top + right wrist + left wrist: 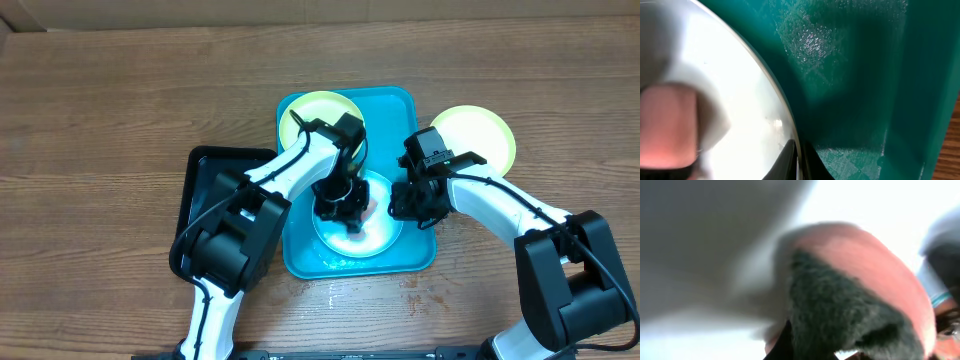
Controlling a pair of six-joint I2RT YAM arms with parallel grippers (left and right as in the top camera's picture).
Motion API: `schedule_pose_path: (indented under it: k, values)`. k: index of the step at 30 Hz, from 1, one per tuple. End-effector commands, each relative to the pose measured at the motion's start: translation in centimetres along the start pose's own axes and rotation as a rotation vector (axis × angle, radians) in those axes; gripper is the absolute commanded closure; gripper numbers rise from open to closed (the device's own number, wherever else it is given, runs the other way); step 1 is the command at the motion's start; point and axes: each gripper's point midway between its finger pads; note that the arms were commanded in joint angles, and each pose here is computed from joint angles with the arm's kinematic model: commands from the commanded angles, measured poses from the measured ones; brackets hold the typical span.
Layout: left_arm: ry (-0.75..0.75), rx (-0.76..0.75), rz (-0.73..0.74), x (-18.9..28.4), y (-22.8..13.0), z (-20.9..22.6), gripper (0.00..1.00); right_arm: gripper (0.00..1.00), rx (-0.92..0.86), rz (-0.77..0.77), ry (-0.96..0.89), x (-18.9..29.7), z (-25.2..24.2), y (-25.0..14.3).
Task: Clean dirty plates on tray and stack at the side
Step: 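Scrub the light blue plate with the sponge in the left gripper, then return the sponge to the black tray with the left gripper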
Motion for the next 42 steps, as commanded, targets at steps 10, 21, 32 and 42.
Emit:
schedule_pose_path:
  k: [10, 21, 32, 42]
  values:
    - [0.547, 0.225, -0.309, 5.5, 4.2, 10.3, 0.96, 0.96, -0.008, 0.095, -0.035, -1.7, -0.8, -2.4]
    - [0.274, 0.097, -0.490, 19.9, 2.9, 2.7, 0.96, 0.96, -0.008, 0.096, -0.035, -1.7, -0.8, -2.5]
    - [0.521, 0.404, -0.548, 26.3, 0.7, 15.9, 0.96, 0.96, -0.008, 0.095, -0.035, -1.7, -0.8, -2.4]
    - [0.425, 0.448, -0.410, 15.5, 3.6, 20.8, 0.96, 0.96, -0.008, 0.095, -0.035, -1.7, -0.8, -2.4]
Point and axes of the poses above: each gripper's point midway between its finger pads, its own x axis back along the fingers, its own z axis along the line the jaws close on, y = z × x, and after that the axes turned 9 degrees about x, right-handed
